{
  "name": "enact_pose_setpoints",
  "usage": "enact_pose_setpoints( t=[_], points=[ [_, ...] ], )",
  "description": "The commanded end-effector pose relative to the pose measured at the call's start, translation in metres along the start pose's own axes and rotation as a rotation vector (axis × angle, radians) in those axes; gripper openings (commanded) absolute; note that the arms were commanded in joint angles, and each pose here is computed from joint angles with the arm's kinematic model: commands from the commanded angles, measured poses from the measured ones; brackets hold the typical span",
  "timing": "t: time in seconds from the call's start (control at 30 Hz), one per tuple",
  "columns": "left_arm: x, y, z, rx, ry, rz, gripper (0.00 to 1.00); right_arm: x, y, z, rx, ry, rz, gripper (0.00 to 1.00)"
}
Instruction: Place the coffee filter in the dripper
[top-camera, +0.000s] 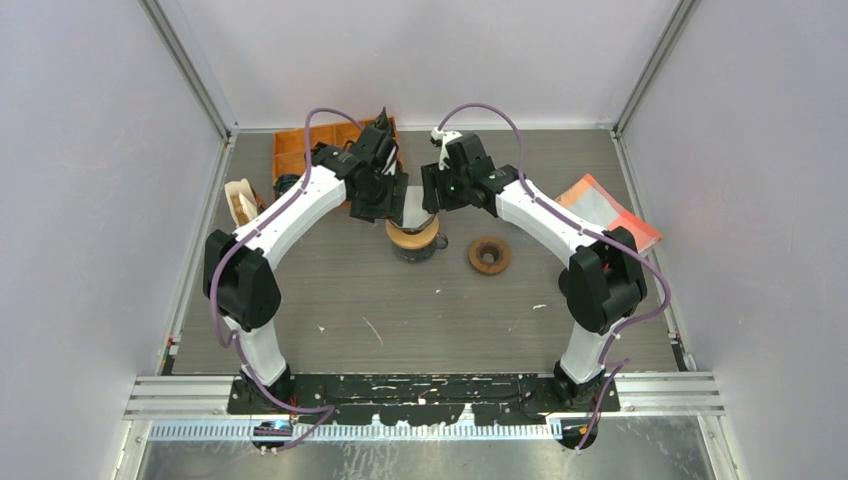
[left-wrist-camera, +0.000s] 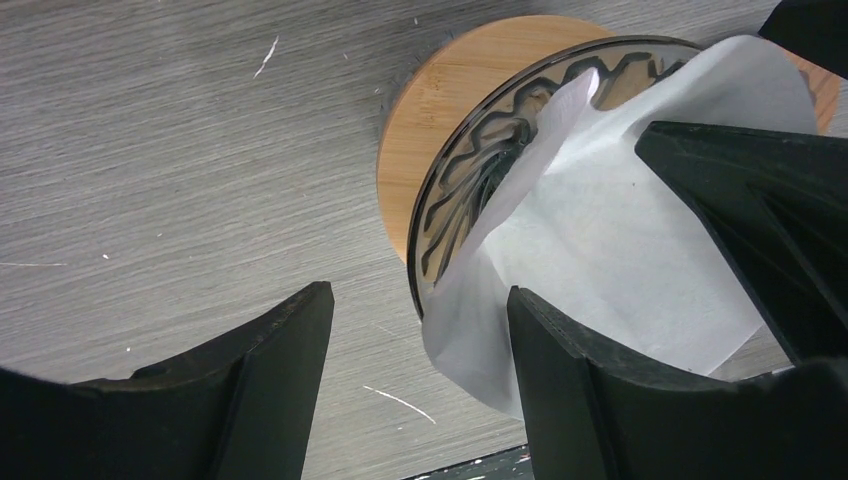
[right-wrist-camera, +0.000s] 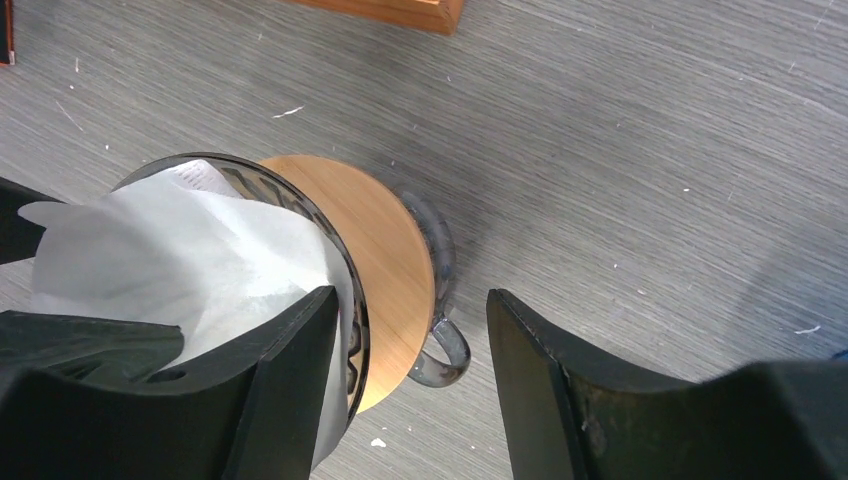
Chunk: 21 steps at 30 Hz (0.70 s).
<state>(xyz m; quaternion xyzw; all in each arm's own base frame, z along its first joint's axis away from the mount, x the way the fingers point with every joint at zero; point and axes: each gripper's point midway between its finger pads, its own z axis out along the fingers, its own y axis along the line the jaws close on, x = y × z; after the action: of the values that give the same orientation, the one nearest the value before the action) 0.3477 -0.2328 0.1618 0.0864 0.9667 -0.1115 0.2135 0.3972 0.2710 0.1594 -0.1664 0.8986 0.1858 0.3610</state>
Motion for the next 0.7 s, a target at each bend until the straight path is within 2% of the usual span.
enact_pose_setpoints(
  t=[0.0,0.4,0.67],
  points=[
    [-0.01,-0.004,-0.023,0.037,-0.069,-0.007,0.66,-0.017,-0.005,-0.003,0.019,-0.068,0.008,0.62],
    [-0.02,-0.01,-0.034,0.105,-0.136,-0.07,0.68,-0.021,0.009,-0.01,-0.051,-0.076,0.001,0.61],
    [-0.039,-0.008,-0.042,0.118,-0.218,-0.098,0.76,-0.022,0.012,-0.013,-0.069,-0.079,-0.002,0.61]
  ],
)
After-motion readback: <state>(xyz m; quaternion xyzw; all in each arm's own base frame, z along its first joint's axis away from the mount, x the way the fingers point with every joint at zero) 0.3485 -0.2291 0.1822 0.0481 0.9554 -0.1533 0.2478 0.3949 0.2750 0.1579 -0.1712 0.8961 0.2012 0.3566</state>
